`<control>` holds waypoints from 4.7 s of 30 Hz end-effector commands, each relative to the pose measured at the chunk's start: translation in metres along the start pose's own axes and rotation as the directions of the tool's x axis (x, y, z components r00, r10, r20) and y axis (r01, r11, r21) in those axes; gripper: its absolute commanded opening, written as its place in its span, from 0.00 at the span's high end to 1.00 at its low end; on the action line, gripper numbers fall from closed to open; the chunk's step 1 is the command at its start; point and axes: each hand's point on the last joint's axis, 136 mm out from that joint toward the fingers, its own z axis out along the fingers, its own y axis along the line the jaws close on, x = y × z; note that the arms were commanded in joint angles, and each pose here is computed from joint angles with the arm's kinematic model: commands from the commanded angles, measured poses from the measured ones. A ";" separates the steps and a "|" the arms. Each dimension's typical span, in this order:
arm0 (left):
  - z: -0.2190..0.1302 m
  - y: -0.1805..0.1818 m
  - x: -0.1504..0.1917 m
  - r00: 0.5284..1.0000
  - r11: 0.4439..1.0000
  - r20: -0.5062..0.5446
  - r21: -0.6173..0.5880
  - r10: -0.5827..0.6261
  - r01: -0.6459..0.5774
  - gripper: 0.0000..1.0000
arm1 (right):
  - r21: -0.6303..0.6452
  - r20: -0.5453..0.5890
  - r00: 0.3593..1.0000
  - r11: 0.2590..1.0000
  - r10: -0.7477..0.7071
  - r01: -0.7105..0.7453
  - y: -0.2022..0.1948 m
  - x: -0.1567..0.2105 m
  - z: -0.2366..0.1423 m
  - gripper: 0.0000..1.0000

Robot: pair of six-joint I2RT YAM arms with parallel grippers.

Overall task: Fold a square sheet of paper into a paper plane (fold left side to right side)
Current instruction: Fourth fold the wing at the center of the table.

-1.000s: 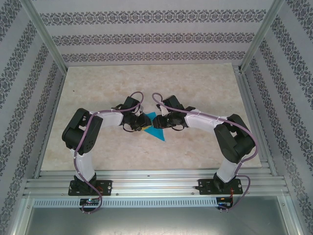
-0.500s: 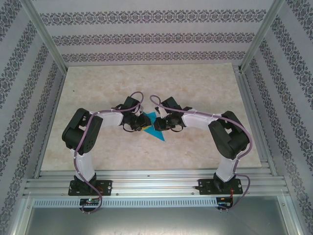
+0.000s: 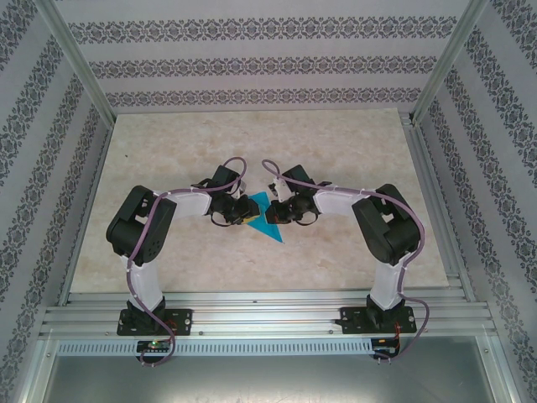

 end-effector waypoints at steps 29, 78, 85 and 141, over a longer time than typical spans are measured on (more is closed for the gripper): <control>0.006 0.034 0.016 1.000 0.993 -0.018 -0.116 -0.020 0.018 0.72 | -0.101 -0.017 1.000 0.995 -0.014 0.012 -0.018 -0.022 0.001 0.95; 0.020 -0.032 0.004 0.998 0.998 -0.032 0.039 0.054 -0.053 0.84 | -0.027 -0.080 0.996 0.999 0.043 -0.046 -0.040 0.001 0.011 0.93; 0.011 -0.025 0.008 0.998 0.998 0.000 0.019 0.055 -0.055 0.89 | -0.021 -0.083 0.995 0.998 0.051 -0.053 -0.042 0.002 0.011 0.93; 0.030 0.032 0.014 0.998 0.973 0.031 -0.225 0.059 -0.051 0.90 | -0.076 0.043 0.999 0.997 0.010 -0.007 0.018 0.004 -0.053 0.75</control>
